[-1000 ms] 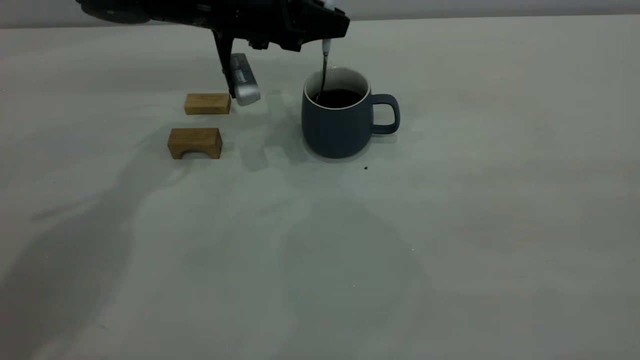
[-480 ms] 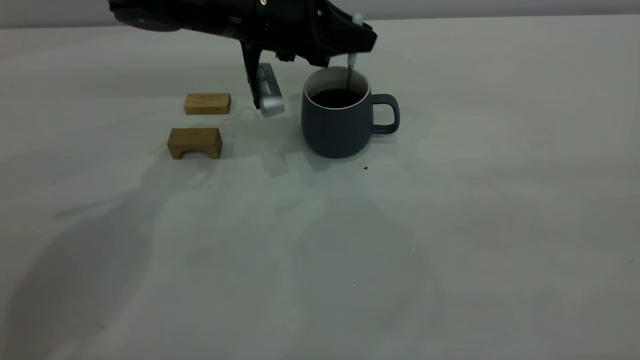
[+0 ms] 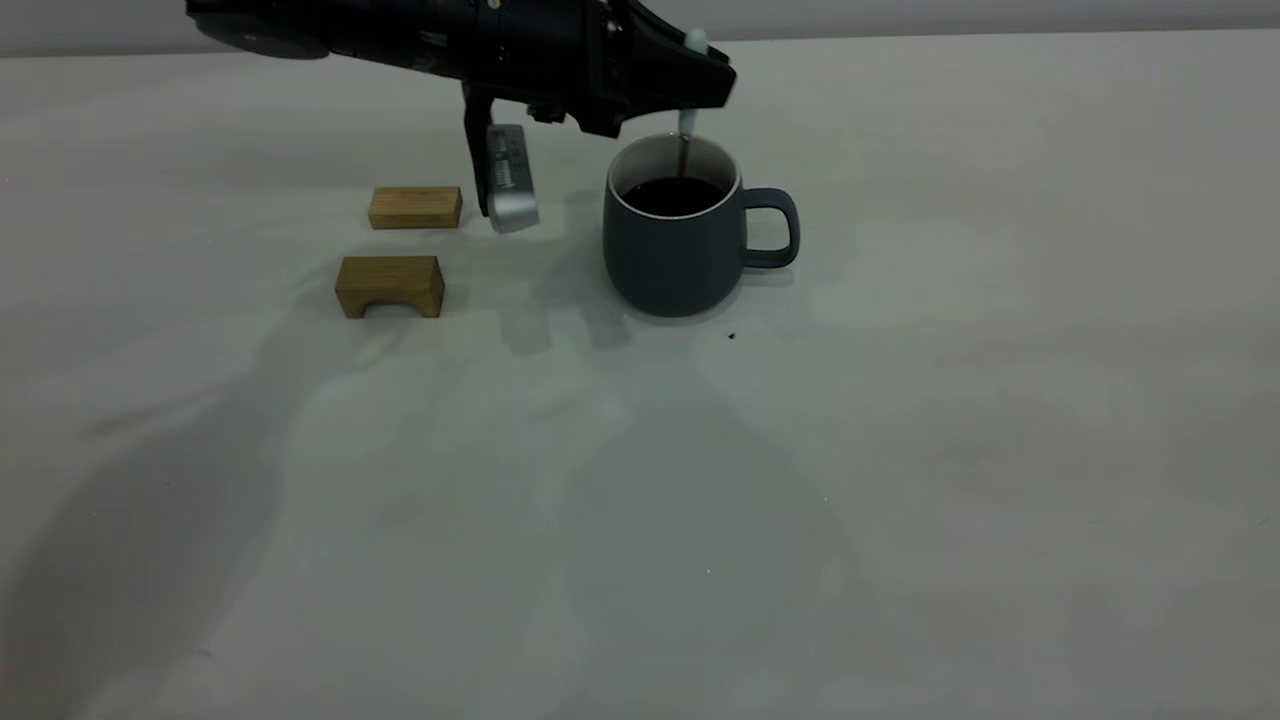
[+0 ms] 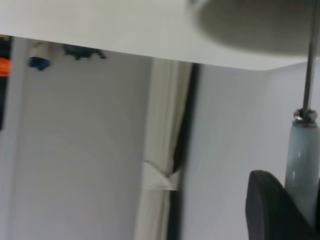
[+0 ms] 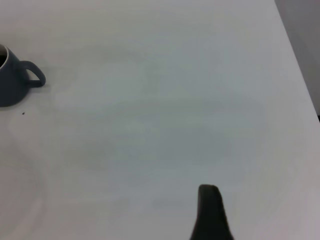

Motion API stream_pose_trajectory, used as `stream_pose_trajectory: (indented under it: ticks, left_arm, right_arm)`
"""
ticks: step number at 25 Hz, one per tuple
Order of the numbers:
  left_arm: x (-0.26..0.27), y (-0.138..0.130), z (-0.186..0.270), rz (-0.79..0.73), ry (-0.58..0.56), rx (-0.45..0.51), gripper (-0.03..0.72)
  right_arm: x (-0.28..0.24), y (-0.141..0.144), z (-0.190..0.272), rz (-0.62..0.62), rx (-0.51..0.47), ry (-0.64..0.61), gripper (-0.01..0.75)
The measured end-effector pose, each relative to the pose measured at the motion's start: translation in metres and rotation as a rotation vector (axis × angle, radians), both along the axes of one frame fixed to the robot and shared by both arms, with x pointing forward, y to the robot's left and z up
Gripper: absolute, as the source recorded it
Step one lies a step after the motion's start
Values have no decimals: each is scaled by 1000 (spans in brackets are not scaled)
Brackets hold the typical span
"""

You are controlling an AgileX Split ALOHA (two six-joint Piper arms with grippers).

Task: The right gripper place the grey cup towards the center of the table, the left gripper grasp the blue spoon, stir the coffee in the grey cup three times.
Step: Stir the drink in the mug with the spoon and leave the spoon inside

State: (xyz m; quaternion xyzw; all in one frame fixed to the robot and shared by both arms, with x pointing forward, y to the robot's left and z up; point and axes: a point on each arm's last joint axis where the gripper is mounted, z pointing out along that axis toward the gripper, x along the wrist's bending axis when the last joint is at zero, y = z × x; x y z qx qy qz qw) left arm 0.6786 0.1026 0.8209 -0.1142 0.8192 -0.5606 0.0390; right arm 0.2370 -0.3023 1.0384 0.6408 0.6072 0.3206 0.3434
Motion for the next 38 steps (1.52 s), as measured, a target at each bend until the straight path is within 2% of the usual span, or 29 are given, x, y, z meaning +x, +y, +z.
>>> stream_pose_trajectory:
  ticks: [6,14,20,26,30,35,38]
  left_arm:
    - [7,-2,1,82,-5,8,124]
    - [-8,-25,2,-25,-8,-3,123]
    - [-9,-7,-1,-120,-20,35,123]
    - [5,10,-1,7,-16,35,123]
    - [7,0,2,70,-15,5,123]
    - [-2,-22,1,29,-18,12,123]
    - [-7,-25,0,-20,-25,24,122]
  right_arm:
    - [0,0,0,0,0,0,592]
    - [0,0,0,0,0,0,592]
    - [0,0,0,0,0,0,592]
    - [0,0,0,0,0,0,592]
    - [0,0,0,0,0,0,592]
    - [0,0,0,0,0,0,592]
    - [0,0,0,0,0,0,592]
